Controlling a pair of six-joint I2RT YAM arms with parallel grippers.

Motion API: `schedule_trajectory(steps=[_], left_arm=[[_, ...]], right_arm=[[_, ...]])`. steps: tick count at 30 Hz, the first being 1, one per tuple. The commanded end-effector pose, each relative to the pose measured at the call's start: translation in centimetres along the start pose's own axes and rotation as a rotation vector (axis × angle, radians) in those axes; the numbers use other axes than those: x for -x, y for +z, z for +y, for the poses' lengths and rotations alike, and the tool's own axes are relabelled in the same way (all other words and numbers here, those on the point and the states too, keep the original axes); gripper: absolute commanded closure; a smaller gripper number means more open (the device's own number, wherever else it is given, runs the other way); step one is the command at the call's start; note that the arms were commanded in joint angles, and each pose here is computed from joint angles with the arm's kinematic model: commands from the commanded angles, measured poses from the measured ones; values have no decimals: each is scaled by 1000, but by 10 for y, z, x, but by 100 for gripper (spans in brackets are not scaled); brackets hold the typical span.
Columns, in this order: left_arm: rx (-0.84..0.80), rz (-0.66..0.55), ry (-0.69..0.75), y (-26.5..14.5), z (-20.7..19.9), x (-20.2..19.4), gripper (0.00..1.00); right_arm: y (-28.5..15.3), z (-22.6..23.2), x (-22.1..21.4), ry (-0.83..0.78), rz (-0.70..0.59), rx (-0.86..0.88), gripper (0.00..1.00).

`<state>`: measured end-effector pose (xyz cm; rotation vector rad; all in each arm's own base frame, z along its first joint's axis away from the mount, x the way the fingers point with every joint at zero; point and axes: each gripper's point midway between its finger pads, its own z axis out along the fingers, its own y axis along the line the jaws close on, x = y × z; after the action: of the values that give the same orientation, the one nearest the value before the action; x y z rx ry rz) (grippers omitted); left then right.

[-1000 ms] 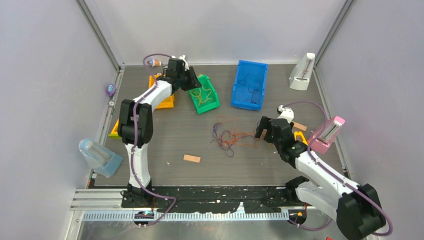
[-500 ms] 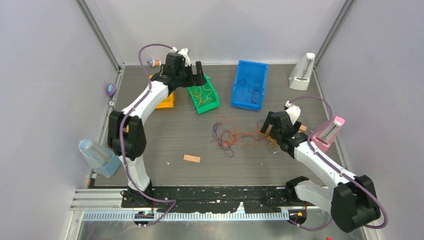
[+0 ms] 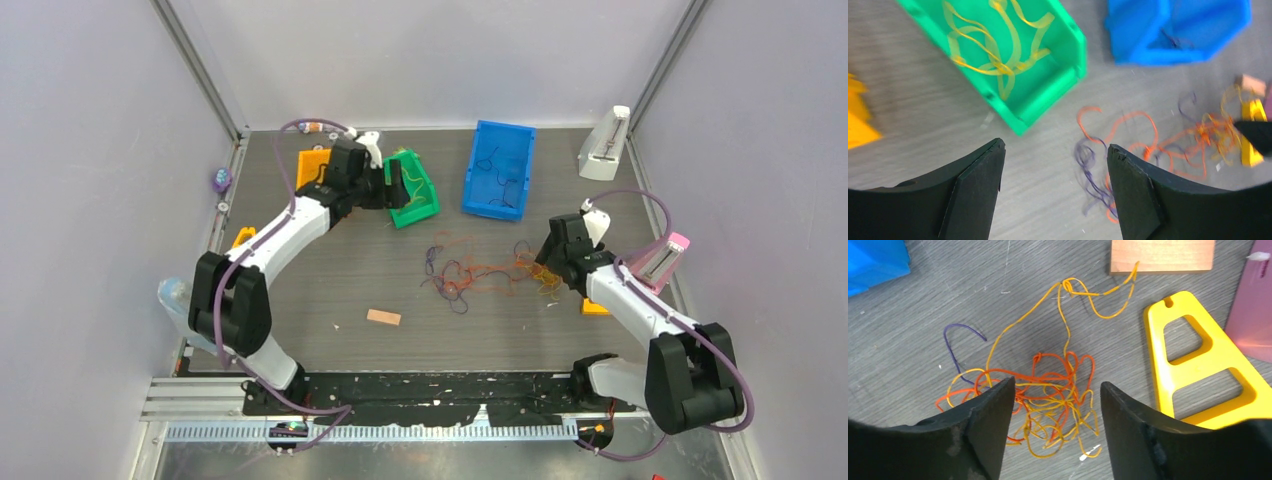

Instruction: Untangle the cables

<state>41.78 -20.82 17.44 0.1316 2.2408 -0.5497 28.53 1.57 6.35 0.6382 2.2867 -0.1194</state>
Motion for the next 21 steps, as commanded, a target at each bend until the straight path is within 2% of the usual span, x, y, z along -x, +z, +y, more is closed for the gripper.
schedule_trajectory(steps=[1,3,4,6,8,10,13,14,16,17,18,19,21], left_arm=[[-236,-77,143,-25,-77,-1,23],[-310,-53,212,-28,-101,-18,22],[-339,-39,245,-29,-110,-27,21],[-390,-4,293,-31,-125,-44,18],[-412,39,325,-29,-132,-60,15],[-424,85,355,-26,-135,-75,14],[-411,142,382,-19,-137,-90,15],[-398,164,380,-15,-137,-94,16],[-382,214,362,-4,-136,-102,20],[-381,236,348,2,-138,-105,23],[-381,249,334,6,-140,-105,25],[-379,264,318,12,-141,-107,26],[-387,286,294,21,-146,-110,28]], right_arm=[[3,17,12,44,13,40,45],[4,25,5,39,48,76,62],[3,33,-3,32,84,124,75],[-1,47,-14,28,133,217,88],[-9,60,-23,24,173,311,94],[-19,71,-27,20,195,395,95],[-28,67,-24,8,183,403,94],[-29,60,-16,3,140,373,91],[-32,52,-7,-7,98,337,76],[-34,49,-4,-18,80,335,54],[-35,48,-2,-24,67,328,39],[-36,47,1,-37,58,330,17],[-38,47,2,-56,50,338,7]])
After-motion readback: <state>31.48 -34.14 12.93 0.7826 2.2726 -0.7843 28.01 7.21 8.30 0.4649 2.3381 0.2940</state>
